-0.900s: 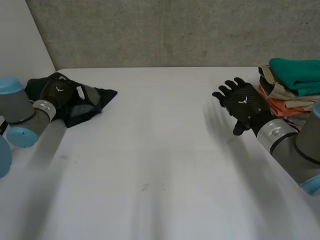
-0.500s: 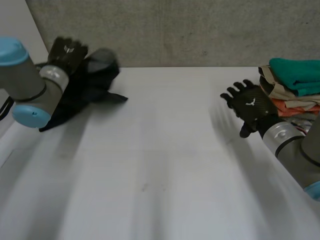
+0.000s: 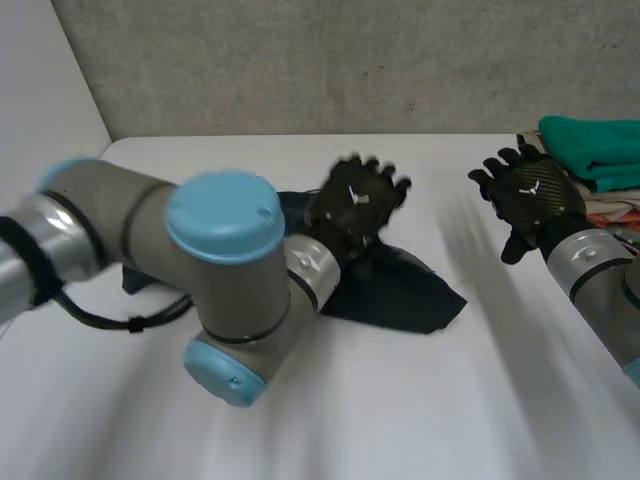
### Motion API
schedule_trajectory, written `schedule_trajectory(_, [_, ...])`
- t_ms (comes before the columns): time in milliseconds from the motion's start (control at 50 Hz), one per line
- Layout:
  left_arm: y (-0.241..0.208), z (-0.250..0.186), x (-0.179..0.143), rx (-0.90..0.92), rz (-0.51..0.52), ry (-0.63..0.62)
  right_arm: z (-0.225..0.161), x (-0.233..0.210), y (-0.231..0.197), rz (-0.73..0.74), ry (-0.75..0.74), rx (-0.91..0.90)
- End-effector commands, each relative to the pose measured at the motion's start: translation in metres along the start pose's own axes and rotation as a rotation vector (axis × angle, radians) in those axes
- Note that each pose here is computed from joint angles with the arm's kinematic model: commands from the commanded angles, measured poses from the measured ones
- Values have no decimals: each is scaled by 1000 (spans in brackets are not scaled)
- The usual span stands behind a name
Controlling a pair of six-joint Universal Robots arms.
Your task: Fold the laundry.
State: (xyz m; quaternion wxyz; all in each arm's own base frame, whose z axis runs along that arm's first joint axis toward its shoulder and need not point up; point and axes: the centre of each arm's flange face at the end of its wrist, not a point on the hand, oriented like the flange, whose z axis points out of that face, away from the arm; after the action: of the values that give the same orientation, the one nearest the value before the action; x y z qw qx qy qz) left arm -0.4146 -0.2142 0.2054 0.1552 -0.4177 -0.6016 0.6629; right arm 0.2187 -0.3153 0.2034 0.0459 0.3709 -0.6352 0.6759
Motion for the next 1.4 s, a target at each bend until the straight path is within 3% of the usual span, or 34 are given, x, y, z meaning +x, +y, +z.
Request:
schedule_trajectory(20, [-54,-30,-61,95,2,-144,-4,-2,-2,84,-17,-54])
schedule_trajectory(120, [-47,-50,-118,59,0,-281,-9,-3,-12,269,-41,-124])
schedule_trajectory(220, [1,-57,-188,-84,-15,-446,-15,-22,-43,415,-140,-142])
schedule_trajectory(380, [90,-53,-224,-267,-89,-418,4,-79,-89,400,-295,-12])
schedule_trajectory(560, [146,-52,-221,-413,-173,-360,52,-146,-68,244,-337,56])
schedule_trajectory(740, [149,-40,-222,-396,-163,-360,63,-147,-52,49,-237,21])
schedule_trajectory(820, [129,-38,-218,-344,-153,-350,41,-134,-62,2,-251,14])
schedule_trajectory(920, [93,-39,-189,-289,-125,-285,9,-96,-81,-26,-205,24])
schedule_trajectory(1000, [74,-51,-160,-275,-118,-227,-12,-68,-67,-85,-193,-58])
schedule_trajectory(1200, [49,-95,-103,-266,-94,-121,-98,-56,-30,-301,-459,-396])
schedule_trajectory(1400, [53,-100,-108,-284,-93,-182,-66,-30,-62,-216,-254,-222])
